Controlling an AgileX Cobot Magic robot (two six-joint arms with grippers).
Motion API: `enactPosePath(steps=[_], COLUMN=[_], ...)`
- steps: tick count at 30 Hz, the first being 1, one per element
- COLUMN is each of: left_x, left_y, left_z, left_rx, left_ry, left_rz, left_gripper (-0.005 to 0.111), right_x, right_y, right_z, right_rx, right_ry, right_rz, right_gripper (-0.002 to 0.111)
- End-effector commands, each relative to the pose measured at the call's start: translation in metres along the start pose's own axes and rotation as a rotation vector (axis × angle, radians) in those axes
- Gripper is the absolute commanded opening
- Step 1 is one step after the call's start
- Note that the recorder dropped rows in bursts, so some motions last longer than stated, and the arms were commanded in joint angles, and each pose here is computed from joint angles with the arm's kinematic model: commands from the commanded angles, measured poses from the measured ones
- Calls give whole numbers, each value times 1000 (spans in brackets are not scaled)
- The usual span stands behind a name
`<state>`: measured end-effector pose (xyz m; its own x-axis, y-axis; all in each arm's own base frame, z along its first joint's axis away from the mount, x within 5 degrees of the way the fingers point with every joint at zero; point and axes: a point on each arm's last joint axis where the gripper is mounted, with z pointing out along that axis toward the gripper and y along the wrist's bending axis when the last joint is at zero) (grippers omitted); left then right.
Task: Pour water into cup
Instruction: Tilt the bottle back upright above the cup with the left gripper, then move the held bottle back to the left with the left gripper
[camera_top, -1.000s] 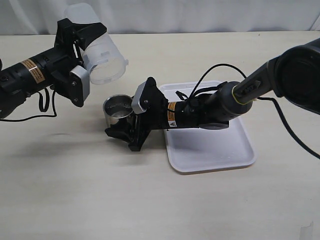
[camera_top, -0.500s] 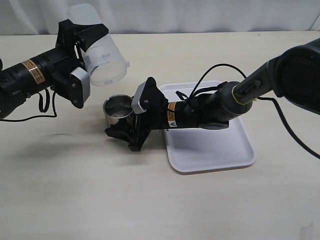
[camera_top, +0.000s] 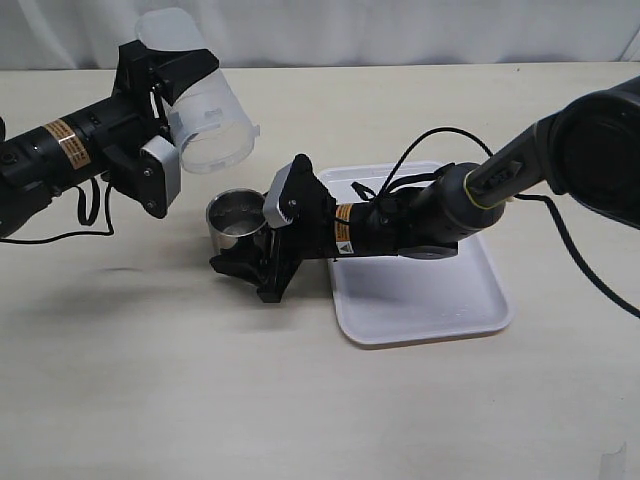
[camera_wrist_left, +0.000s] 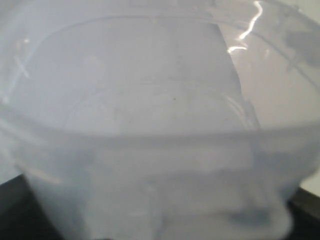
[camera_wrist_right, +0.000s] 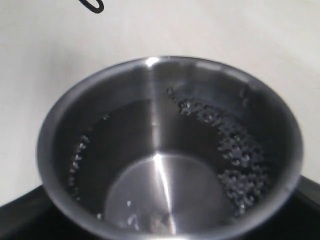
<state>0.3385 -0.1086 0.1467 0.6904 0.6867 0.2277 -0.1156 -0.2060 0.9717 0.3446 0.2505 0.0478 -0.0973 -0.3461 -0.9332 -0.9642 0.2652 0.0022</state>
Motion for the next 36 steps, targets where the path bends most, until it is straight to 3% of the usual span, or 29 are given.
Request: enactPosePath(steps=[1,28,36], left_x=[1,2,12], left_y=[8,4,6], left_z=[1,1,0], left_rx=[-60,-18,-55], left_ry=[-2,8,111], left_rz=[5,-5,-347], left_gripper=[0,0,0], right_x=[2,2,2], right_y=[-2,-2,-2], right_z=[-2,-2,-2], right_rx=[3,3,3], right_ry=[26,26,26], right_rz=[-15,-15,-15], right_gripper=[4,4,4])
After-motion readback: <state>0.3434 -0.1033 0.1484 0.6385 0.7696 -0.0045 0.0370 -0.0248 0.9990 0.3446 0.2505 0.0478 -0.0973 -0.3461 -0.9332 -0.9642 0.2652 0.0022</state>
